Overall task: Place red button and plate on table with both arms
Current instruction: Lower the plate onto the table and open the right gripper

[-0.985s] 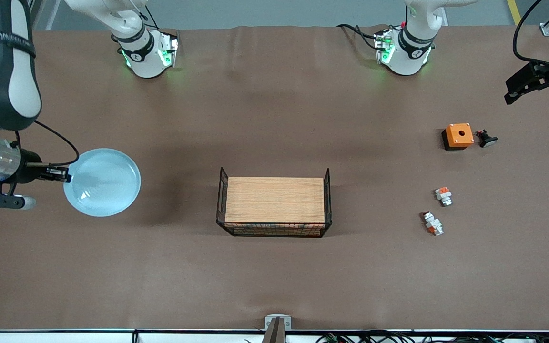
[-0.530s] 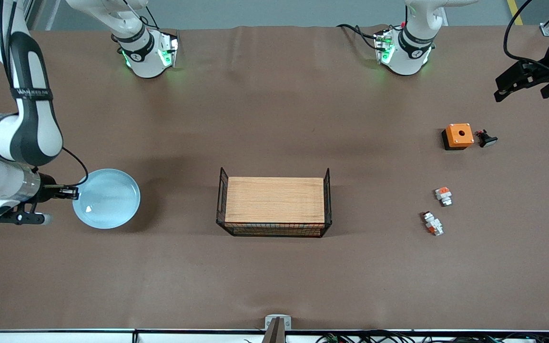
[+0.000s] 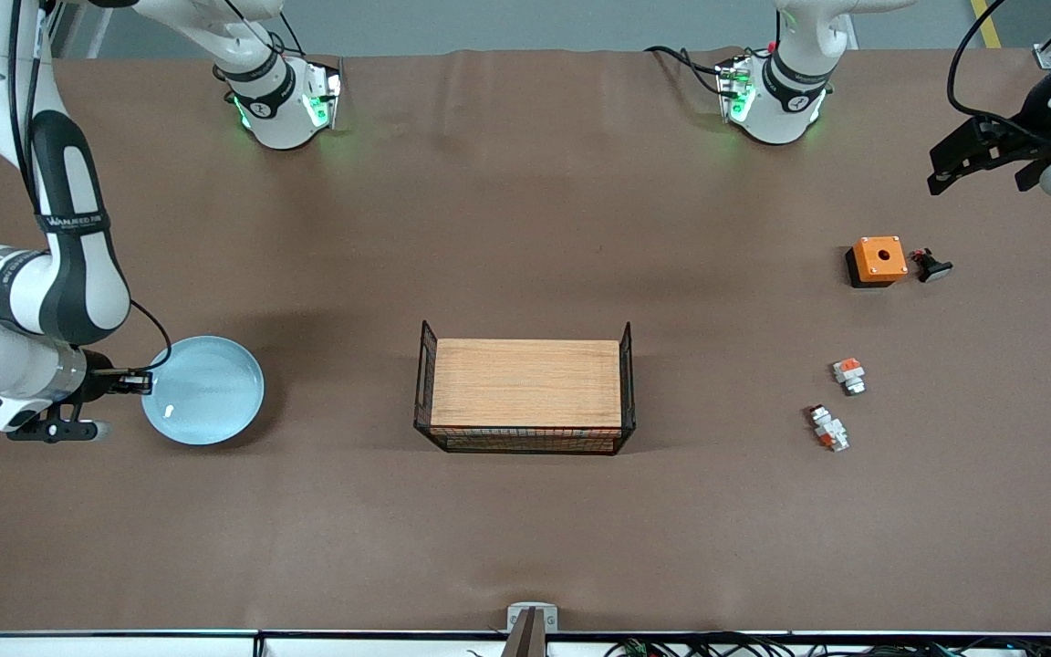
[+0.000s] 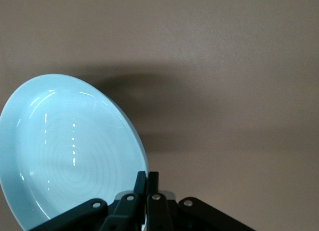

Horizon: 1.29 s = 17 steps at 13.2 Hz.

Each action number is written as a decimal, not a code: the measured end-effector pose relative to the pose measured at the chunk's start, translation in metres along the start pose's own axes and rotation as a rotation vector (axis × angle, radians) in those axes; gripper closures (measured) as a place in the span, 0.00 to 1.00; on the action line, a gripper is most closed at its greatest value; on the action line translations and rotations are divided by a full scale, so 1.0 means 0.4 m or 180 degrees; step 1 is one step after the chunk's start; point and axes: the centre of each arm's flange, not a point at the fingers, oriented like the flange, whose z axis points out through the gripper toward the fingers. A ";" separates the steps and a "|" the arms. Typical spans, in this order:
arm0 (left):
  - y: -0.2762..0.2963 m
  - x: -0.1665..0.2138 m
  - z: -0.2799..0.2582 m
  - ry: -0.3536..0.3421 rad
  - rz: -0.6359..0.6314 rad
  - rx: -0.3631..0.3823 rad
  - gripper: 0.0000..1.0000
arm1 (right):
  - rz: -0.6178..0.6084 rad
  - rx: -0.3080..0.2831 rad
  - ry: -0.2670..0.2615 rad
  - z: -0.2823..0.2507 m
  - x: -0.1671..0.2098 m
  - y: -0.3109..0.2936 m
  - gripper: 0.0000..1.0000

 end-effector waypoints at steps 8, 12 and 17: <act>-0.006 0.000 -0.003 0.0024 -0.0010 0.0057 0.00 | -0.0057 -0.0035 -0.0072 0.147 0.021 0.000 0.95; -0.008 -0.004 -0.009 0.0040 -0.0015 0.0057 0.00 | -0.0041 -0.0052 -0.0056 0.184 0.022 0.024 0.90; -0.013 -0.004 -0.010 0.0041 -0.0026 0.0057 0.00 | -0.0045 -0.0044 -0.0056 0.187 0.027 0.024 0.72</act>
